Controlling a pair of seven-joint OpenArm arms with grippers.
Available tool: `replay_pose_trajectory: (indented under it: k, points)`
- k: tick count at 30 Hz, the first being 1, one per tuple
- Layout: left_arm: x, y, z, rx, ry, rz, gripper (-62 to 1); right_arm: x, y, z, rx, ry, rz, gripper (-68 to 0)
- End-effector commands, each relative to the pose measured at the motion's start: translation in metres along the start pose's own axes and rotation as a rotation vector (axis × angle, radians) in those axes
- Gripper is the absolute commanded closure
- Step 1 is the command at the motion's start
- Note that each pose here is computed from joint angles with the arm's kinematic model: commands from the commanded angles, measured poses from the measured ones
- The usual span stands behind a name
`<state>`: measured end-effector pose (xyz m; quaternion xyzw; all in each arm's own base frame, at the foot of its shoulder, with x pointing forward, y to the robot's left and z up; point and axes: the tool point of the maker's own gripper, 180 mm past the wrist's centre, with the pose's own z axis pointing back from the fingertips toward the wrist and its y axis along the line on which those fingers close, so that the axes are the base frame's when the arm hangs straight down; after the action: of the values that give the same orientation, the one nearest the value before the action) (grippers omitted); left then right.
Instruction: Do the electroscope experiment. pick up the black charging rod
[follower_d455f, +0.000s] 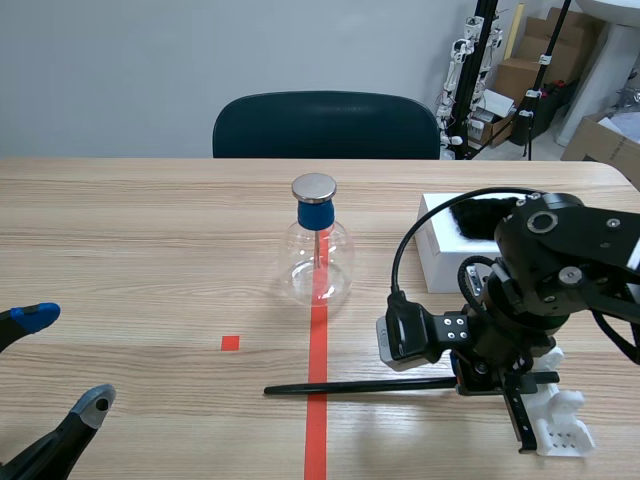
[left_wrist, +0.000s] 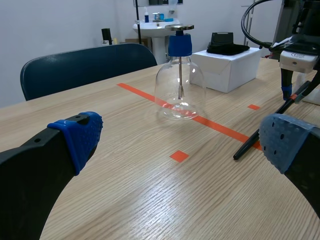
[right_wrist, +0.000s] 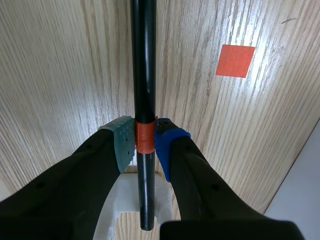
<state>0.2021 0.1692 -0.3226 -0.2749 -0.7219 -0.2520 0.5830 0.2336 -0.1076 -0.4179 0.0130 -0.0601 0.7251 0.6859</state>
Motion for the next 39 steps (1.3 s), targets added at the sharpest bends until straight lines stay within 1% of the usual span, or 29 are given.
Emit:
replay_pose_trajectory:
  k: [1, 8, 11, 15, 21, 26, 31, 33, 36, 38, 39]
  points:
    - [0.01, 0.005, 0.0, 0.002, -0.038, -0.013, -62.3, -0.005, -0.008, 0.005, -0.021, 0.012, 0.001, 0.0]
    - [0.01, 0.005, 0.0, 0.003, -0.038, -0.013, -62.3, -0.014, -0.007, 0.01, -0.027, 0.008, 0.001, 0.0]
    - [0.01, 0.005, 0.0, 0.003, -0.038, -0.013, -62.3, -0.012, -0.008, 0.017, -0.042, -0.018, 0.009, 0.0]
    - [0.01, 0.005, 0.0, 0.003, -0.038, -0.013, -62.3, -0.011, -0.012, 0.033, -0.084, -0.046, 0.02, 0.0]
    - [0.01, 0.005, 0.0, 0.003, -0.038, -0.013, -62.3, -0.002, -0.013, 0.064, -0.167, -0.125, 0.049, 0.0]
    - [0.01, 0.005, 0.0, 0.003, -0.038, -0.013, -62.3, -0.001, -0.013, 0.09, -0.273, -0.163, 0.094, 0.0]
    - [0.01, 0.005, 0.0, 0.003, -0.038, -0.013, -62.3, 0.001, -0.007, 0.108, -0.367, -0.177, 0.152, -0.2]
    - [0.01, 0.005, 0.0, 0.003, -0.038, -0.013, -62.3, 0.001, -0.013, 0.115, -0.452, -0.183, 0.158, -0.2]
    - [0.01, 0.005, 0.0, 0.003, -0.038, -0.013, -62.3, 0.002, -0.025, 0.129, -0.624, -0.203, 0.178, -0.2]
    - [0.01, 0.005, 0.0, 0.003, -0.038, -0.013, -62.3, 0.003, -0.026, 0.136, -0.717, -0.219, 0.195, -0.1]
    - [0.01, 0.005, 0.0, 0.003, -0.038, -0.013, -62.3, 0.003, -0.025, 0.138, -0.751, -0.227, 0.2, -0.2]
